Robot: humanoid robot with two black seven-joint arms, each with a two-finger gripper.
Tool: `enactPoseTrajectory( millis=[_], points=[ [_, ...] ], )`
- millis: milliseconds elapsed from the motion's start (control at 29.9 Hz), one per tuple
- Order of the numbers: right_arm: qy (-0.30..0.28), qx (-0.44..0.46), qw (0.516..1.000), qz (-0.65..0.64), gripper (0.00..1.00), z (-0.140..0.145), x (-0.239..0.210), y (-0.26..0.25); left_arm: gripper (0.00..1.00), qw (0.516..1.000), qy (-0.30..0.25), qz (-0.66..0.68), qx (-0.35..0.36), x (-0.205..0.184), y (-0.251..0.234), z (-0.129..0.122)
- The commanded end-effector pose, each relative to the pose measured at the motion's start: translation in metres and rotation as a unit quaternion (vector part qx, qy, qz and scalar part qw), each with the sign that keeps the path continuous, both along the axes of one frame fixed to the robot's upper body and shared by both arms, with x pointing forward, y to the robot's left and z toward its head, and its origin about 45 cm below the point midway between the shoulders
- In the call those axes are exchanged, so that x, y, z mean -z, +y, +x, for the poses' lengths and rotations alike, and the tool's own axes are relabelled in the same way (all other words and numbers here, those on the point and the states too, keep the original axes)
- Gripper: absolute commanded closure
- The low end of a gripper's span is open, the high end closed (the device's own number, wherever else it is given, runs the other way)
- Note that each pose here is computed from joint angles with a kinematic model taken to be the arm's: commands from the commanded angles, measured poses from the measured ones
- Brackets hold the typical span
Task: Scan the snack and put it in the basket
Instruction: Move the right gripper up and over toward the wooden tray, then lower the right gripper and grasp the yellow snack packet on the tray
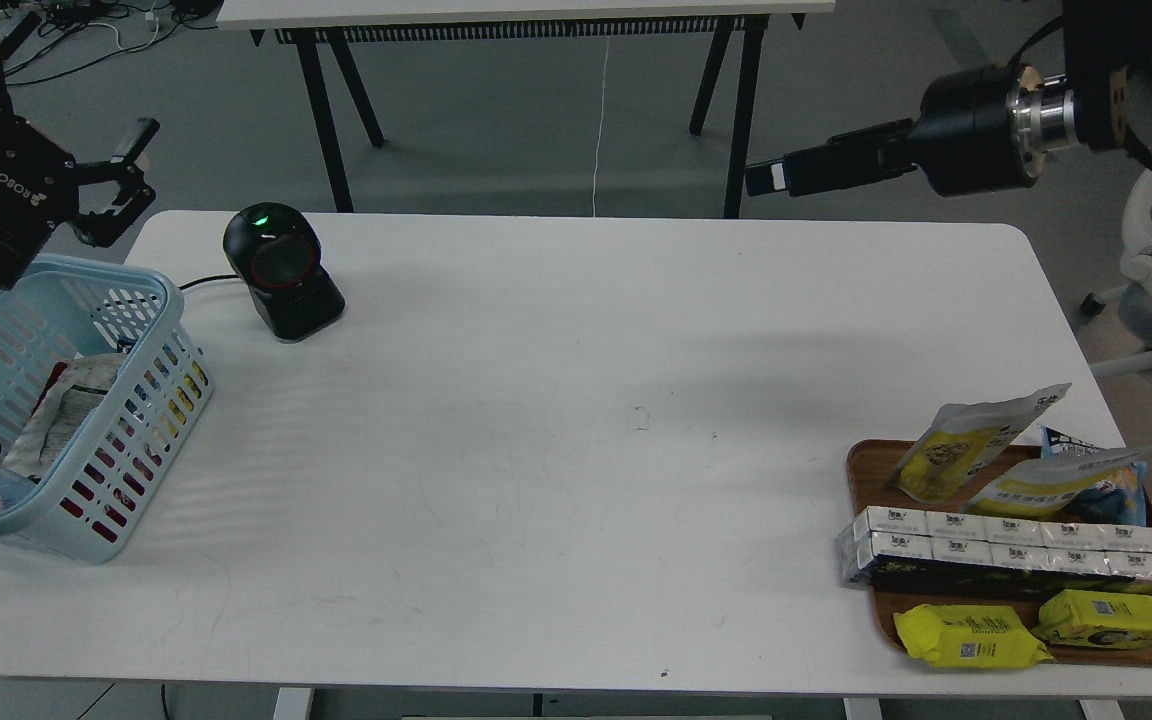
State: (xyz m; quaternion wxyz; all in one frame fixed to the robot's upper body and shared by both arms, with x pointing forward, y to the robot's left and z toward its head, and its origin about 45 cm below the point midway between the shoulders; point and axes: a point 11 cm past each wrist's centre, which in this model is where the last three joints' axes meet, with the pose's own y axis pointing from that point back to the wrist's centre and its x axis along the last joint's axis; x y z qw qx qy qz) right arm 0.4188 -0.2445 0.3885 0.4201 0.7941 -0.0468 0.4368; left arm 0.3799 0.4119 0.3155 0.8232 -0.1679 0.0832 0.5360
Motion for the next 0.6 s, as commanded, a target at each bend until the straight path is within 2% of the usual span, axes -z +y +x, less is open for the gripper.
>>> enactPoseTrajectory(
  millis=[0, 234, 401, 568],
  points=[
    [-0.022, -0.035, 0.995, -0.089, 0.01, -0.014, -0.001, -0.009, 0.0, 1.0, 0.0, -0.001, 0.0, 0.0, 0.0, 0.001],
    [-0.095, -0.072, 0.949, -0.292, 0.02, -0.013, 0.006, -0.06, 0.0, 1.0, 0.001, -0.006, 0.001, 0.003, -0.003, 0.002],
    [-0.105, -0.073, 0.934, -0.334, 0.01, -0.024, 0.008, -0.086, 0.0, 1.0, 0.002, -0.009, 0.004, 0.005, -0.006, 0.002],
    [-0.108, -0.095, 0.921, -0.361, 0.01, -0.048, 0.017, -0.1, 0.0, 1.0, 0.003, -0.014, 0.008, 0.008, -0.011, 0.003]
  ],
)
